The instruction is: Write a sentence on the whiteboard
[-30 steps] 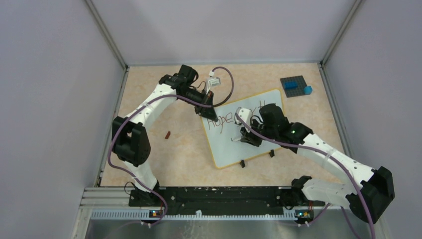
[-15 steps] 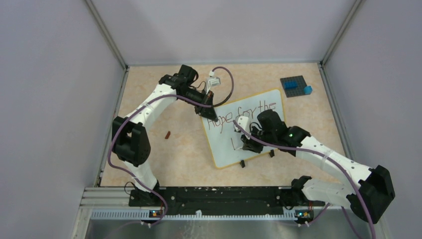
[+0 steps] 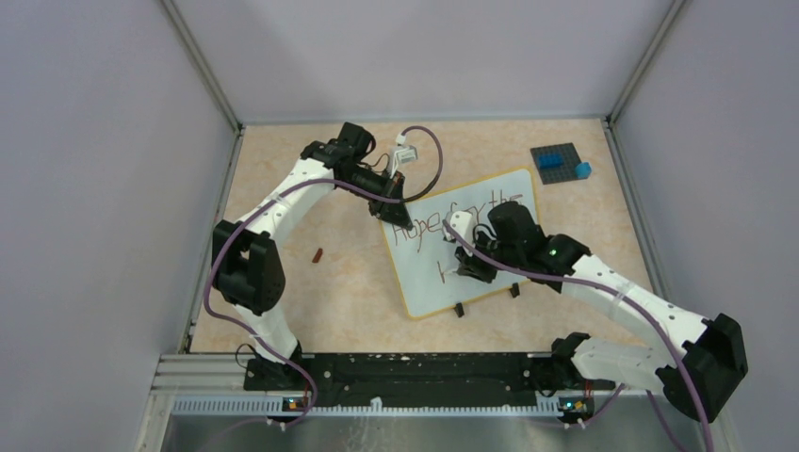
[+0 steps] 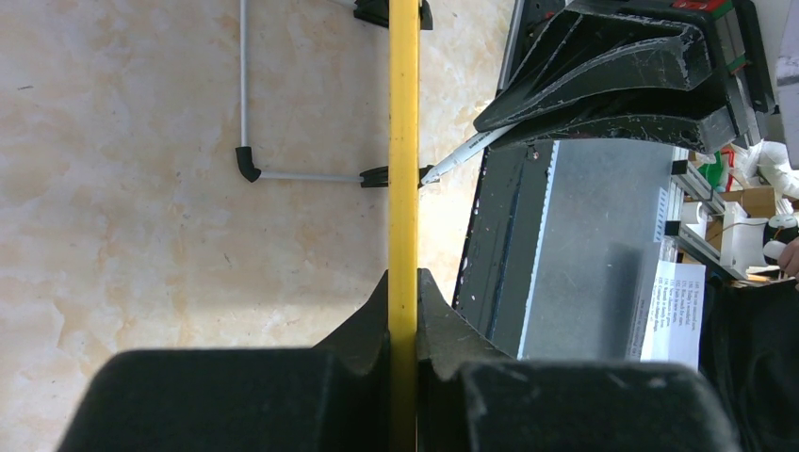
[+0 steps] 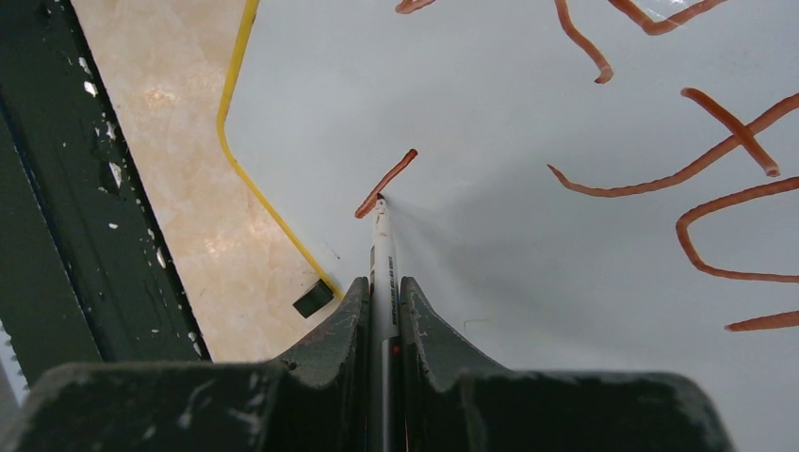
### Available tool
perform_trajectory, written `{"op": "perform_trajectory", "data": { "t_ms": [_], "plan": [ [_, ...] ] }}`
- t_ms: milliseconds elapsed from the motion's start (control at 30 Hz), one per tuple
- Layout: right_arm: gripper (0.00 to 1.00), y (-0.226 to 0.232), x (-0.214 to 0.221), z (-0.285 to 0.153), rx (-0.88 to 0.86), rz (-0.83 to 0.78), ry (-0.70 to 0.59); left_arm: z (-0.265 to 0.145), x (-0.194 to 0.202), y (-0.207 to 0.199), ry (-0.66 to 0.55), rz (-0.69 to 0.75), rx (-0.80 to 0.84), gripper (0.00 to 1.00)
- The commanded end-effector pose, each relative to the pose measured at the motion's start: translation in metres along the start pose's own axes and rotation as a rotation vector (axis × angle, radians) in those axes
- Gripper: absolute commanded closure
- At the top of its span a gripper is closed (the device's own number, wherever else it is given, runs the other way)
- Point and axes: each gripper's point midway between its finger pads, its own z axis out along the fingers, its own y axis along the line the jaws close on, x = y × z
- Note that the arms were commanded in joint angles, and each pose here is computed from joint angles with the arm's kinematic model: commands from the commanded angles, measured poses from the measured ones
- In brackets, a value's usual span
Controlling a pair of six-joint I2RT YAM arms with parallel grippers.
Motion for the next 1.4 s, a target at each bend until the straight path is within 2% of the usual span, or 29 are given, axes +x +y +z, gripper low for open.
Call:
{"op": "perform_trajectory", "data": {
  "t_ms": [0,333,633,933,1367],
  "plan": [
    [1.00,-0.017,-0.032,-0.006,0.075,-0.034,-0.077,-0.006,-0.006,0.006,-0.020,0.110,-0.064,1.00],
    [1.00,-0.024,-0.025,-0.013,0.118,-0.048,-0.042,-0.006,-0.005,0.006,-0.018,0.111,-0.060,1.00],
    [1.00,-0.028,-0.002,-0.019,0.144,-0.037,0.008,-0.005,-0.004,0.006,-0.014,0.107,-0.055,1.00],
    [1.00,-0.016,0.017,-0.007,0.081,-0.026,0.047,-0.005,-0.005,0.006,-0.015,0.111,-0.058,1.00],
    [1.00,-0.008,0.002,0.007,0.041,-0.026,0.018,-0.006,-0.005,0.006,-0.015,0.111,-0.062,1.00]
  ]
}}
